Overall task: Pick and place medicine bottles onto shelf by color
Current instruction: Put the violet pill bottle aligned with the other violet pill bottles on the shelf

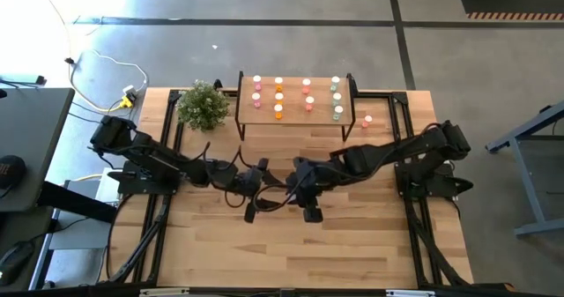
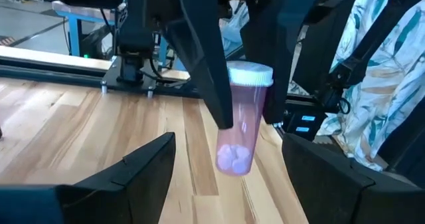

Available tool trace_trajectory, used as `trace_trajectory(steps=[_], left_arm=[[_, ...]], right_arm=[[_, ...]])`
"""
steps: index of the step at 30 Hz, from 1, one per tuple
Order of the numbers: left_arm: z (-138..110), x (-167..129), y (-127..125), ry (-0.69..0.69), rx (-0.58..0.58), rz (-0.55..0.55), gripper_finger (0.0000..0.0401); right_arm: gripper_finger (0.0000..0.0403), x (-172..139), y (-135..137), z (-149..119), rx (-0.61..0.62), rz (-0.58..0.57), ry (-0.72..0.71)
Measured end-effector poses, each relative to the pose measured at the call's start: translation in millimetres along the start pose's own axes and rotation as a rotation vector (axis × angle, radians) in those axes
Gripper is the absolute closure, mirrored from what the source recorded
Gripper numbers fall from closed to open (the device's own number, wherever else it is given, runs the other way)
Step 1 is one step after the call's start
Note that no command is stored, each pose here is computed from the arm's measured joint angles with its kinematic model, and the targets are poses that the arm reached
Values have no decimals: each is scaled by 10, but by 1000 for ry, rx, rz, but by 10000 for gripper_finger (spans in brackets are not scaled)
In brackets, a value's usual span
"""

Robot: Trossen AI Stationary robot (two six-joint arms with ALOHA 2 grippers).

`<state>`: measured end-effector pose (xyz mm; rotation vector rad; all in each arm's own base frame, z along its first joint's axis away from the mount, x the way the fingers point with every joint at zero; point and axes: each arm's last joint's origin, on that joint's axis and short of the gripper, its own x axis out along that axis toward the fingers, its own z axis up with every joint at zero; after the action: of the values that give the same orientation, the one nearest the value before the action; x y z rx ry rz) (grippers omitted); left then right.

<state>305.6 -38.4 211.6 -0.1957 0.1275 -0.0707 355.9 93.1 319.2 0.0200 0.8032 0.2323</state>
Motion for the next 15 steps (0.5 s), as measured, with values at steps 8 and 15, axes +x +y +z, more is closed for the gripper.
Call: trace_trajectory(steps=[8,15], left_arm=[[34,6,135,9,-27,-34,135],[30,3,219,35,-38,-52,135]], right_arm=[[286,-4,-105,12,-12,4,-2],[286,-11,-205,40,-11,7,-24]])
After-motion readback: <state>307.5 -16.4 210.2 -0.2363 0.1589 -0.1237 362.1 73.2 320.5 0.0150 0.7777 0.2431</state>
